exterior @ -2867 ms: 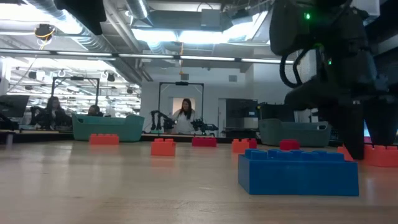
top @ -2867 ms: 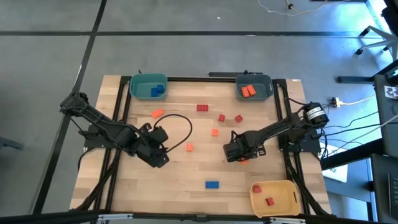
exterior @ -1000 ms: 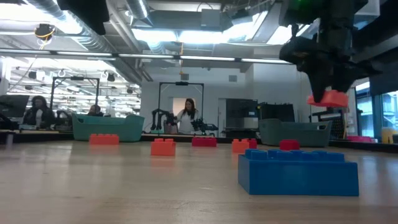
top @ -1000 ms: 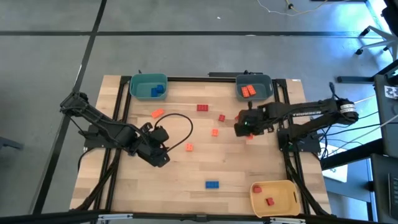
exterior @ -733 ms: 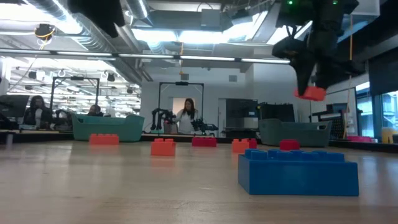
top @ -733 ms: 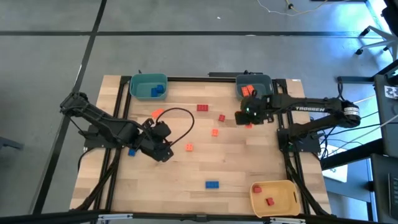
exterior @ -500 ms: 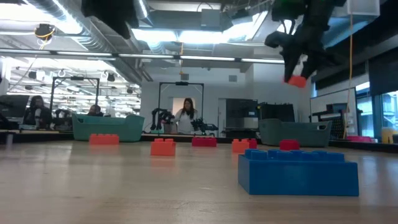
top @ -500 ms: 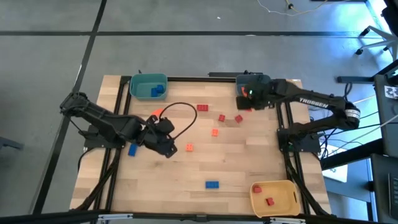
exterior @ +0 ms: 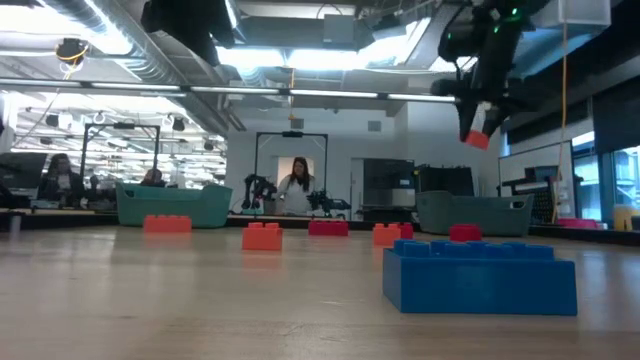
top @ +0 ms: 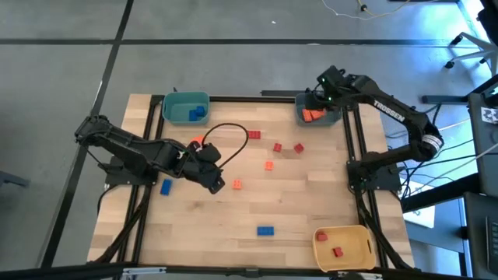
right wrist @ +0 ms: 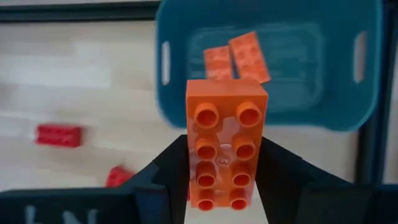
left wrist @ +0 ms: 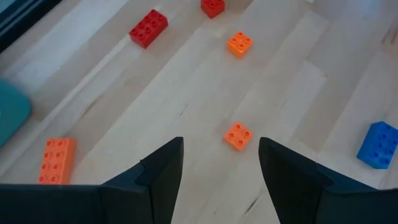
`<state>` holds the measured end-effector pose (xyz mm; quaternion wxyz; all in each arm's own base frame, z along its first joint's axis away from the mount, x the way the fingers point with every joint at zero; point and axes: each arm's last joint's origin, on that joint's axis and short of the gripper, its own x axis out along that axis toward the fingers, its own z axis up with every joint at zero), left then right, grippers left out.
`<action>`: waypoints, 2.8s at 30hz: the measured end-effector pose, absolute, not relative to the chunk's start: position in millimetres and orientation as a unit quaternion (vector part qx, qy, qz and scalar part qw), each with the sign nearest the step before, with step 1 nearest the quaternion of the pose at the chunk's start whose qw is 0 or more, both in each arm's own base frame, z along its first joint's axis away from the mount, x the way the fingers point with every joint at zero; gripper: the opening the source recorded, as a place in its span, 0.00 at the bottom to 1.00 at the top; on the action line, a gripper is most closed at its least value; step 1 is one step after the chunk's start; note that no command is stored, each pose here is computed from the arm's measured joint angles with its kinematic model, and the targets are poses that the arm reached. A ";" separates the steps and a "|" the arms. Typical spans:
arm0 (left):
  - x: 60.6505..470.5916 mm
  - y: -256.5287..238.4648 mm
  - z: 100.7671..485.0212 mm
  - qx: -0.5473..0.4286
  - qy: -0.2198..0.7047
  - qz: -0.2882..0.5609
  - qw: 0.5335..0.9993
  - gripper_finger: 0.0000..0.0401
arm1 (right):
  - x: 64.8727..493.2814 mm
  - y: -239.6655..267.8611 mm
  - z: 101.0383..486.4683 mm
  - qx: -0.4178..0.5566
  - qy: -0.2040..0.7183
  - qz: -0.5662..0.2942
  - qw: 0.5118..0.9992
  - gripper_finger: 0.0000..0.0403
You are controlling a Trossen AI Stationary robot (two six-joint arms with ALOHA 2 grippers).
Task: Sort & place blocks by color
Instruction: Put the orange game piece into the blue bin, then put the blue game piece into the green bin
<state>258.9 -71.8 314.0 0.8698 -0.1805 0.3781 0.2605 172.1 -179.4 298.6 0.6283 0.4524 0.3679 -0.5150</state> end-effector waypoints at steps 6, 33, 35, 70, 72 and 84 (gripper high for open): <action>258.9 -71.8 314.0 -0.181 0.378 0.261 0.870 0.51 | 167.4 -211.3 274.8 0.442 0.407 -0.523 0.605 0.36; 259.3 -71.9 314.2 -0.194 0.373 0.265 0.868 0.51 | 156.3 -282.2 186.0 0.452 0.491 -0.522 0.532 0.40; 259.3 -71.9 314.2 -0.194 0.373 0.265 0.868 0.51 | 156.7 -283.1 186.0 0.451 0.487 -0.524 0.534 0.40; 259.4 -71.9 314.3 -0.195 0.372 0.265 0.868 0.51 | 155.1 -288.5 186.4 0.451 0.468 -0.532 0.543 0.42; 259.3 -72.0 314.3 -0.194 0.372 0.264 0.868 0.51 | 155.1 -288.5 186.4 0.451 0.468 -0.532 0.543 0.45; 259.3 -72.0 314.3 -0.194 0.372 0.264 0.868 0.51 | 155.4 -285.3 192.7 0.475 0.475 -0.497 0.549 0.54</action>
